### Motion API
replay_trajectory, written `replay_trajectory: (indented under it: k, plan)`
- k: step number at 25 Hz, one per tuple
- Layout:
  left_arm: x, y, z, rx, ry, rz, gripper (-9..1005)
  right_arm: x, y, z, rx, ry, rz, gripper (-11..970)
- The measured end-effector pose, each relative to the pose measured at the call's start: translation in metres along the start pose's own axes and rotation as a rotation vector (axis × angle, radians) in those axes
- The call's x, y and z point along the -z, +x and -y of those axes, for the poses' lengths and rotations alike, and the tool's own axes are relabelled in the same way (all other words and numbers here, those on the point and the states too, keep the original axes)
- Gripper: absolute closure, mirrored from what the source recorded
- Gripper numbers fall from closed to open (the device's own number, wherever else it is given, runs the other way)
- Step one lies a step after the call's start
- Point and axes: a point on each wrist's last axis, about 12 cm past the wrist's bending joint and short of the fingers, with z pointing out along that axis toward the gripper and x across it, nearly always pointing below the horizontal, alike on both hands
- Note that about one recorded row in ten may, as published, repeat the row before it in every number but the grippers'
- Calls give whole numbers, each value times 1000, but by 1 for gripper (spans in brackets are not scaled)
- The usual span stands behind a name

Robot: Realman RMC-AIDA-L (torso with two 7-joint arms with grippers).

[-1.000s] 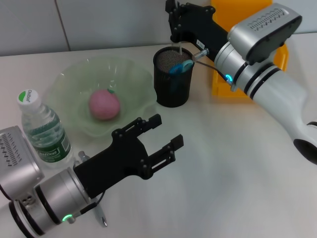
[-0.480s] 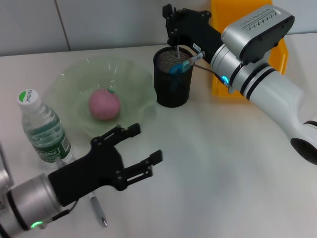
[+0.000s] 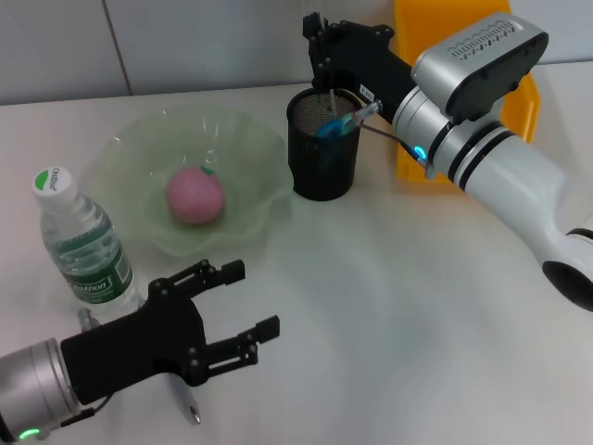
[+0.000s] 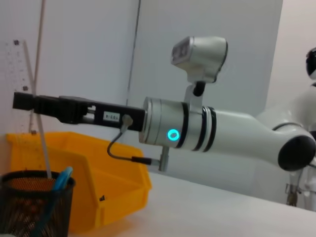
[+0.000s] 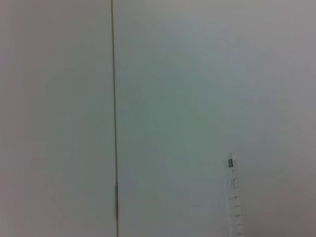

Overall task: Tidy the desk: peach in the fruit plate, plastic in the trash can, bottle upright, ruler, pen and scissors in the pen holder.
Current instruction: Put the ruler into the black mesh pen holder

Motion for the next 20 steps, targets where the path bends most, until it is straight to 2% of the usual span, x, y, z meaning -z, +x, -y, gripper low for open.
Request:
replay_trajectory:
  k: [20]
  plan:
    - [3,-3,-1,-1,-13,29,182,3,5,-3,-14,-1,-23,899]
